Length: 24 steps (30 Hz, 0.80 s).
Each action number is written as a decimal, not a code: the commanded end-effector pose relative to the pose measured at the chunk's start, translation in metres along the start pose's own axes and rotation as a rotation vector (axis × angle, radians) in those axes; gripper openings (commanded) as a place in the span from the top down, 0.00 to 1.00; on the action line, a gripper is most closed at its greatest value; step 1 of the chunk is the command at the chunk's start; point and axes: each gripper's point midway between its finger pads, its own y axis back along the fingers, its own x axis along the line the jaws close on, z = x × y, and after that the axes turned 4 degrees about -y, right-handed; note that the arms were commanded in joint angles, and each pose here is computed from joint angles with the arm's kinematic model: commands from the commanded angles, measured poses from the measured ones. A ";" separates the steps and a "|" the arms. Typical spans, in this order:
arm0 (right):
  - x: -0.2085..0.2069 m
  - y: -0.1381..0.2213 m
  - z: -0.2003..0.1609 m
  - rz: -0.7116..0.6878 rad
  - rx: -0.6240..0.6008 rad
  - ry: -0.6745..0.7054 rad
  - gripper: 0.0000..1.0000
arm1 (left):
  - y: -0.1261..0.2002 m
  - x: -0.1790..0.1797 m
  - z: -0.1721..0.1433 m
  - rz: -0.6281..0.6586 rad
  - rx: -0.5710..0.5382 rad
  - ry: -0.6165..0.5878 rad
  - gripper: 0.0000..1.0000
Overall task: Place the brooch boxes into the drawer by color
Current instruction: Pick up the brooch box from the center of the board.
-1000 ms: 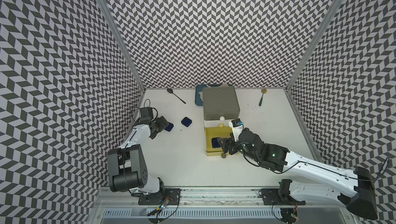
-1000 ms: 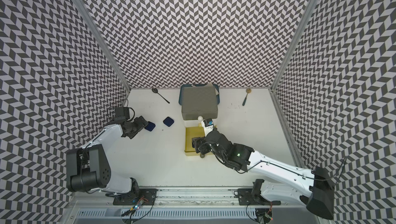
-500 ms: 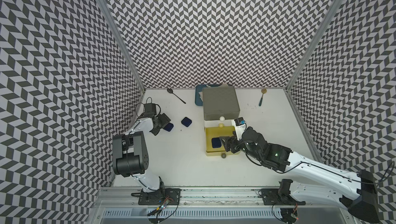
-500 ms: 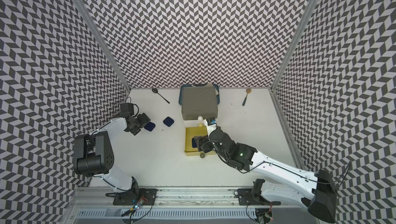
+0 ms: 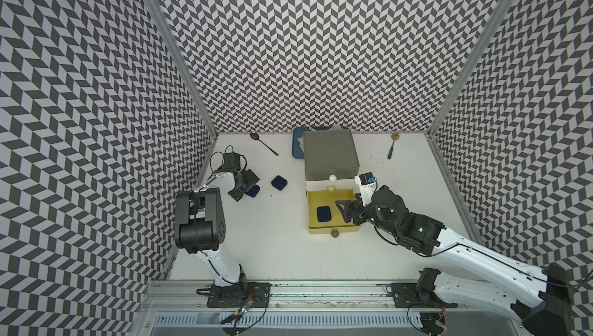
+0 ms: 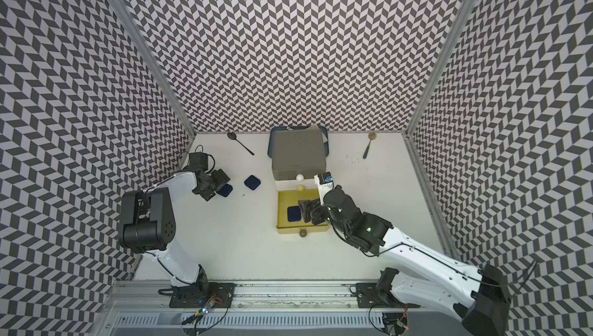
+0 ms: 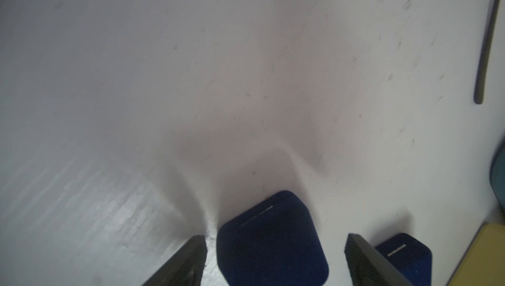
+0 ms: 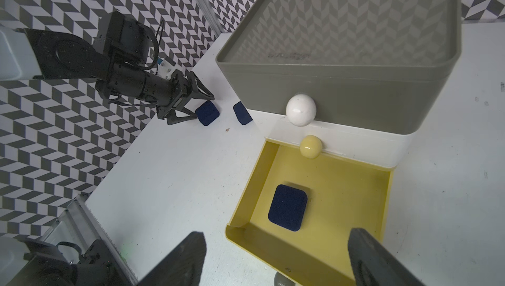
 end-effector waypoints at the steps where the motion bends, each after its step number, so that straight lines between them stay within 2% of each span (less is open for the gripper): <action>1: 0.003 0.004 0.009 0.037 -0.035 -0.003 0.14 | -0.002 -0.004 0.007 0.015 -0.014 0.003 0.17; 8: 0.000 0.003 0.009 0.036 -0.028 -0.006 0.14 | -0.007 -0.005 0.005 0.027 -0.004 -0.001 0.20; 15: -0.003 0.003 0.011 0.027 -0.025 -0.005 0.14 | -0.009 -0.006 0.002 0.027 0.005 -0.011 0.33; 19: -0.003 0.003 0.011 0.032 -0.022 -0.009 0.14 | -0.008 -0.010 0.003 0.021 0.002 -0.018 0.36; 23: -0.003 0.002 0.011 0.028 -0.018 -0.010 0.14 | -0.010 -0.010 0.001 0.023 0.008 -0.025 0.43; 24: -0.004 0.003 0.011 0.028 -0.019 -0.011 0.14 | -0.011 -0.010 0.000 0.024 0.010 -0.028 0.48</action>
